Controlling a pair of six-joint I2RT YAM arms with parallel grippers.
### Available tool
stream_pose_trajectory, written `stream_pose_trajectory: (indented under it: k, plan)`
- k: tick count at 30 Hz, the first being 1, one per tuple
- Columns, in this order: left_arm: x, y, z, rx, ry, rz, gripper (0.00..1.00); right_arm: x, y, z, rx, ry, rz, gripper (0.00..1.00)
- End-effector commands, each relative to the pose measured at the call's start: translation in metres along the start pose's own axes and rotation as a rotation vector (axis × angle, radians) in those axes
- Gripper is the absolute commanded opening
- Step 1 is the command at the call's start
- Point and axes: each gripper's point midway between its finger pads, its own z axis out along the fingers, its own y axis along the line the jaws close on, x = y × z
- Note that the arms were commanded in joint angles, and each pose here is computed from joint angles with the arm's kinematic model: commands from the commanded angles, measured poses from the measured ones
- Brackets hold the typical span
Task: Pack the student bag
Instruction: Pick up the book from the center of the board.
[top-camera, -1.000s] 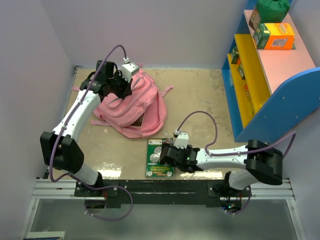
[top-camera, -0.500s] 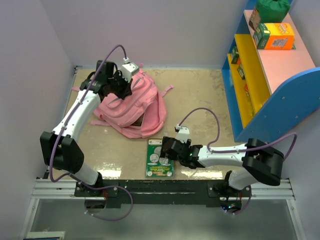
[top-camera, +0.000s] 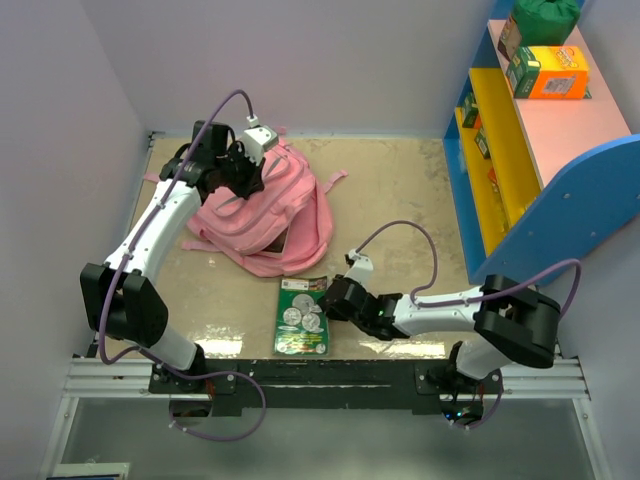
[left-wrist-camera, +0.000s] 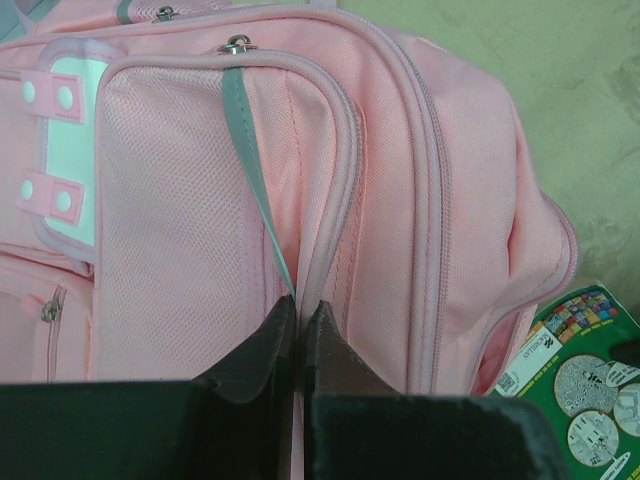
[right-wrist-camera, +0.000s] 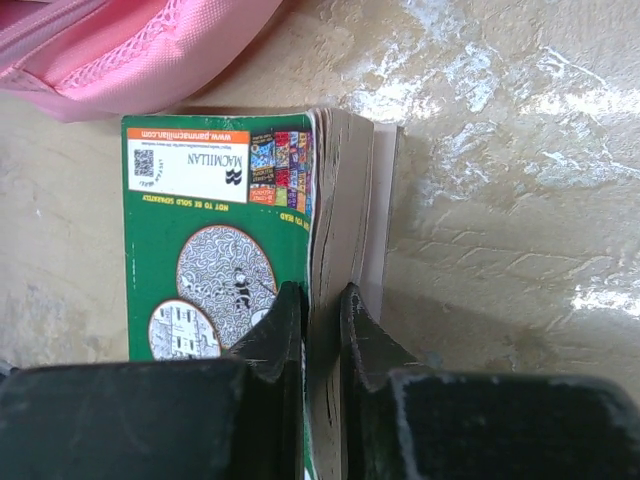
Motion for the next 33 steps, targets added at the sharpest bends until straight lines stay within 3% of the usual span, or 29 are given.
stream_pose_trajectory:
  k: [1, 5, 10, 14, 21, 28, 33]
  plan:
    - [-0.04, 0.006, -0.026, -0.032, -0.133, 0.056, 0.0, 0.025, -0.044, -0.01, 0.085, 0.111, -0.071, 0.0]
    - [-0.038, 0.005, -0.025, -0.028, -0.13, 0.054, 0.0, -0.021, -0.004, -0.04, -0.084, 0.009, -0.008, 0.0]
    - [-0.039, 0.005, -0.023, -0.022, -0.132, 0.048, 0.0, -0.101, 0.054, -0.11, -0.3, -0.164, 0.054, 0.0]
    - [-0.044, 0.003, -0.026, -0.011, -0.144, 0.044, 0.0, -0.137, 0.064, -0.138, -0.351, -0.254, 0.087, 0.0]
    - [-0.051, -0.012, -0.04, 0.046, -0.159, 0.04, 0.0, -0.19, 0.051, -0.116, -0.317, -0.316, 0.124, 0.0]
    - [-0.072, -0.039, -0.07, 0.141, -0.225, 0.05, 0.0, -0.208, 0.057, -0.07, -0.317, -0.289, 0.133, 0.0]
    - [-0.065, -0.046, -0.068, 0.178, -0.211, 0.047, 0.0, -0.208, 0.08, -0.044, -0.393, -0.256, 0.136, 0.0]
